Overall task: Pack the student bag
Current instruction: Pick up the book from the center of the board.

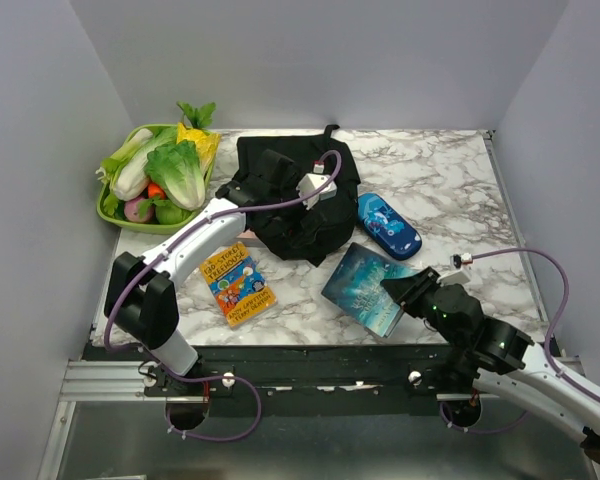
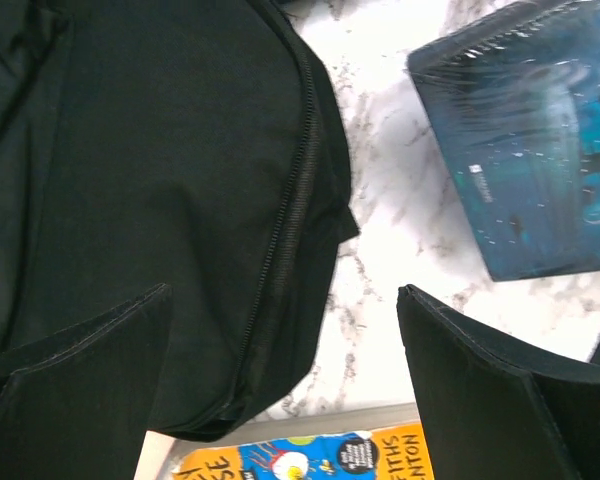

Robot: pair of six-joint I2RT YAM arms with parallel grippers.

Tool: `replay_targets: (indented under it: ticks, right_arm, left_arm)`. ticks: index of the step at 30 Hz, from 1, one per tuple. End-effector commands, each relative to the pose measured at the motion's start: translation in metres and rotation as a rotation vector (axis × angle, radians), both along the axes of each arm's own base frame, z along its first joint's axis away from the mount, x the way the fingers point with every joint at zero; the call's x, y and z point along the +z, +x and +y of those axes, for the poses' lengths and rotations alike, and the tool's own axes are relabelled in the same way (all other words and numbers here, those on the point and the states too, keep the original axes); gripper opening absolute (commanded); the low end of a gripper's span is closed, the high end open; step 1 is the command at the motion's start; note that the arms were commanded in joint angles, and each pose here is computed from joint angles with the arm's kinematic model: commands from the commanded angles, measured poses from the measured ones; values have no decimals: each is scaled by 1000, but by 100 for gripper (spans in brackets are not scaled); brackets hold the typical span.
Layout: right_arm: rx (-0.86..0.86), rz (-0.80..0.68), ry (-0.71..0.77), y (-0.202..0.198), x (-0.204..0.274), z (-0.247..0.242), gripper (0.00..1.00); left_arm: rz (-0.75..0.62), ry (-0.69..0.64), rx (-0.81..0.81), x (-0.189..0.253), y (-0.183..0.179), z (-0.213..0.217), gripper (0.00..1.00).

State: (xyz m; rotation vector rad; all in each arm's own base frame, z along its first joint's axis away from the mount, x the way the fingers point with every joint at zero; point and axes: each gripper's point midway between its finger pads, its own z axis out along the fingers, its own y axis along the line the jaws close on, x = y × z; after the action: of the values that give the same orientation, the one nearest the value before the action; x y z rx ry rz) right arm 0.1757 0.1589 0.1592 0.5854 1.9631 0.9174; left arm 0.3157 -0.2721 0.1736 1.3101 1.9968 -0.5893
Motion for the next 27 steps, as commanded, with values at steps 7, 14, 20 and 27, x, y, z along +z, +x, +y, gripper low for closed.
replay_targets:
  ticks: [7,14,20,27]
  right_arm:
    - [-53,-138,213,9,74,-1,1]
    - [-57,-150,221,8,80,-4,1]
    - [-49,-145,232,7,79,-3,1]
    - [-34,-140,248,4,79,-1,1]
  left_arm:
    - [-204,78,15,-13,34,3,90]
    - [-236,126,-12,-23,28,-4,88]
    - [-352,101,89,-2,57,-5,64]
    - [-327,91,94,-2,60,-11,54]
